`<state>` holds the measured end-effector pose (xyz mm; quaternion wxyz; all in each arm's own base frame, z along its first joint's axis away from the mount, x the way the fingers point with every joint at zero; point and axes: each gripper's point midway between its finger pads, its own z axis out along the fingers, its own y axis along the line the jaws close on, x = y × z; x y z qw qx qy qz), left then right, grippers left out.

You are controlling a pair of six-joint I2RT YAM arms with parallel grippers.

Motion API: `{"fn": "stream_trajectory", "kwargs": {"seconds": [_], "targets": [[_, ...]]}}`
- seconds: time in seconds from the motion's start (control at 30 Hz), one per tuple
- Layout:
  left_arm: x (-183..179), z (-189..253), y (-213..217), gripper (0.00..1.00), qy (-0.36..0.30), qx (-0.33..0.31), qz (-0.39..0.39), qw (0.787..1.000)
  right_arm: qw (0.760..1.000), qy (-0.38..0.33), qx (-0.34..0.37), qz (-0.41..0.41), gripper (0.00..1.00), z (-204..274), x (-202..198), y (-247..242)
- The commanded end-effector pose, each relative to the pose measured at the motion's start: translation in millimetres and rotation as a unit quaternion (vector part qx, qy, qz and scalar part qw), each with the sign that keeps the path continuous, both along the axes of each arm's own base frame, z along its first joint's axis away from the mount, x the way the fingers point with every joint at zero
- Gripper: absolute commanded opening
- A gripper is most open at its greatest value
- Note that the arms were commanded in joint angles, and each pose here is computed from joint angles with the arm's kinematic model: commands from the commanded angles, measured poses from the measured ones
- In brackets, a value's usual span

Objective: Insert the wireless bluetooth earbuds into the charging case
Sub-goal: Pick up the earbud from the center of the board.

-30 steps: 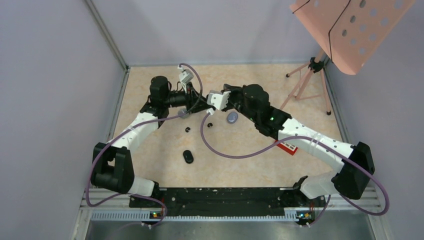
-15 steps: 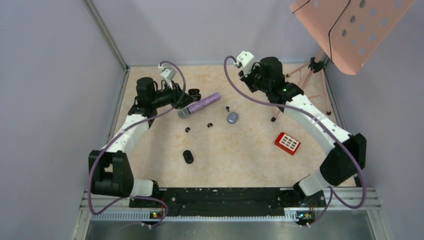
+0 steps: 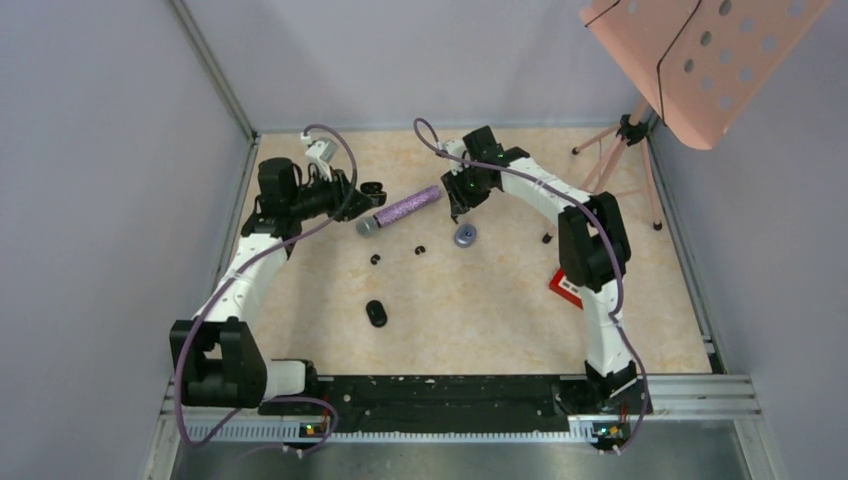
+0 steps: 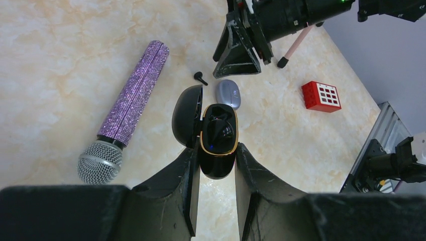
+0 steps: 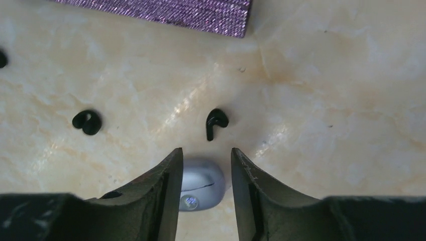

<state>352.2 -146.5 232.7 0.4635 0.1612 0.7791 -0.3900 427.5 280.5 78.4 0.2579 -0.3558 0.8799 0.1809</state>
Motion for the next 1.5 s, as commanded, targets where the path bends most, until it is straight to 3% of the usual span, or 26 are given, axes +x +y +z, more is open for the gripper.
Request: {"fn": "stream_trajectory", "kwargs": {"seconds": [0.0, 0.3, 1.0, 1.47], "targets": [[4, 28, 10, 0.00, -0.041, 0.012, 0.016, 0.999, 0.997, -0.003, 0.004, -0.071, 0.43, 17, 27, 1], [8, 33, 13, 0.00, -0.049, 0.010, 0.024, 0.998, 0.995, 0.019, -0.021, -0.092, 0.48, -7, 15, 11], [-5, 30, 14, 0.00, -0.049, 0.015, 0.025, 0.998, 0.993, -0.010, -0.061, -0.103, 0.40, -38, 34, 25], [-4, 30, 14, 0.00, -0.051, 0.013, 0.024, 0.998, 0.990, 0.024, -0.075, -0.121, 0.36, -52, 11, 25]]}}
